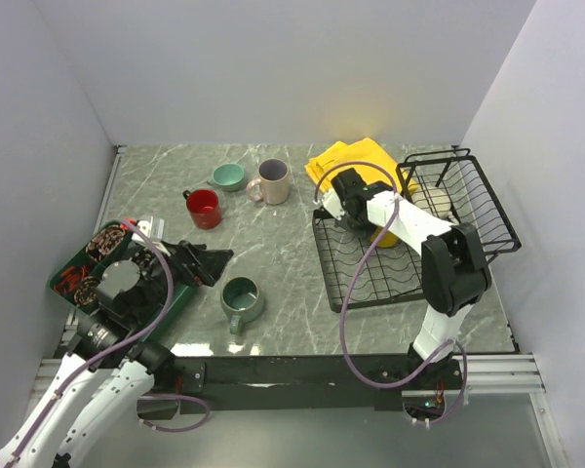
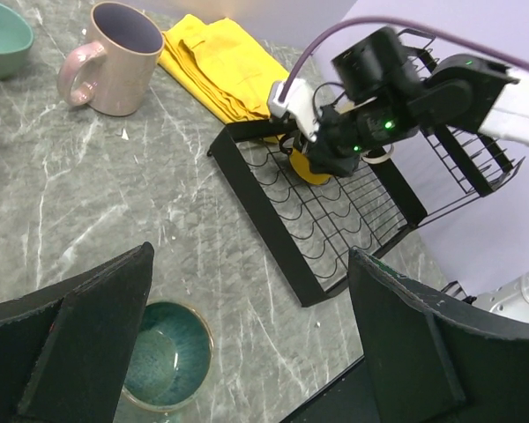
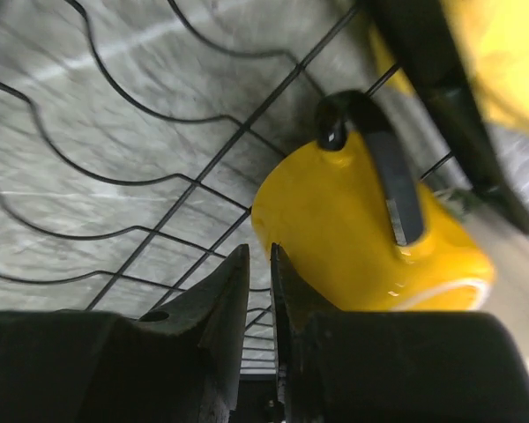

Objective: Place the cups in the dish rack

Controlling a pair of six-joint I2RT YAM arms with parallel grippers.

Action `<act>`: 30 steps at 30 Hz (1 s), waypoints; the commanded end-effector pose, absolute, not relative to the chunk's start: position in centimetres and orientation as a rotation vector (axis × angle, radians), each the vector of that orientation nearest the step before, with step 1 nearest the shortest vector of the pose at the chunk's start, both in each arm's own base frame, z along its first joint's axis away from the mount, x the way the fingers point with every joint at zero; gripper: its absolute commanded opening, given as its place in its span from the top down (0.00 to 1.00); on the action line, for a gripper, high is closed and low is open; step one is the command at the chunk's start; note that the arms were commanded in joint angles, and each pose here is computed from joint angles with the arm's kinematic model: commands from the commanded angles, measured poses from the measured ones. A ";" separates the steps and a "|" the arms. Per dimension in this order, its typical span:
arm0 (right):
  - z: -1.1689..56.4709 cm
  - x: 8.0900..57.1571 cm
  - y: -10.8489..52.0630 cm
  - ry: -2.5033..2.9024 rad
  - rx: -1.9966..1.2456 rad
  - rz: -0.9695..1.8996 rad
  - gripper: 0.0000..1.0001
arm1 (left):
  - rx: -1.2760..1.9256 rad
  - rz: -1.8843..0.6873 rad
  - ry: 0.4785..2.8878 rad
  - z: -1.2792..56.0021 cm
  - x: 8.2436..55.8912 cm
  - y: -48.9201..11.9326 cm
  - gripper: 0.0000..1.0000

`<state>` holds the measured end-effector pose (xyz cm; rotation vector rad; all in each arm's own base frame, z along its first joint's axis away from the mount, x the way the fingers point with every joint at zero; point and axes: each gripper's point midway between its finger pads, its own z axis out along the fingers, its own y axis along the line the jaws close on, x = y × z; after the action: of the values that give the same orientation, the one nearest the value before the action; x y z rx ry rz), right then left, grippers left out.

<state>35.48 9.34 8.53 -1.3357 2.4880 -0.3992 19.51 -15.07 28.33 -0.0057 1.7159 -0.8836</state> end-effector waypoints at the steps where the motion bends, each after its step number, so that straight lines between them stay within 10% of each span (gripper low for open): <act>1: 8.0 36.8 7.6 2.494 -1.216 -0.534 0.77 | -0.011 -0.914 1.682 29.4 19.0 -15.0 0.04; 19: 6.5 38.7 4.2 2.560 -1.124 -0.628 0.70 | -0.041 -0.922 1.703 28.7 19.1 -15.0 0.04; 30: 15.7 34.2 13.5 2.307 -1.273 0.013 0.62 | -0.133 -0.949 1.978 25.0 18.9 -16.2 0.04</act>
<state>35.44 8.96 8.66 -1.2531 2.5260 -0.2579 19.49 -15.54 25.49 -0.1005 1.8663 -0.9108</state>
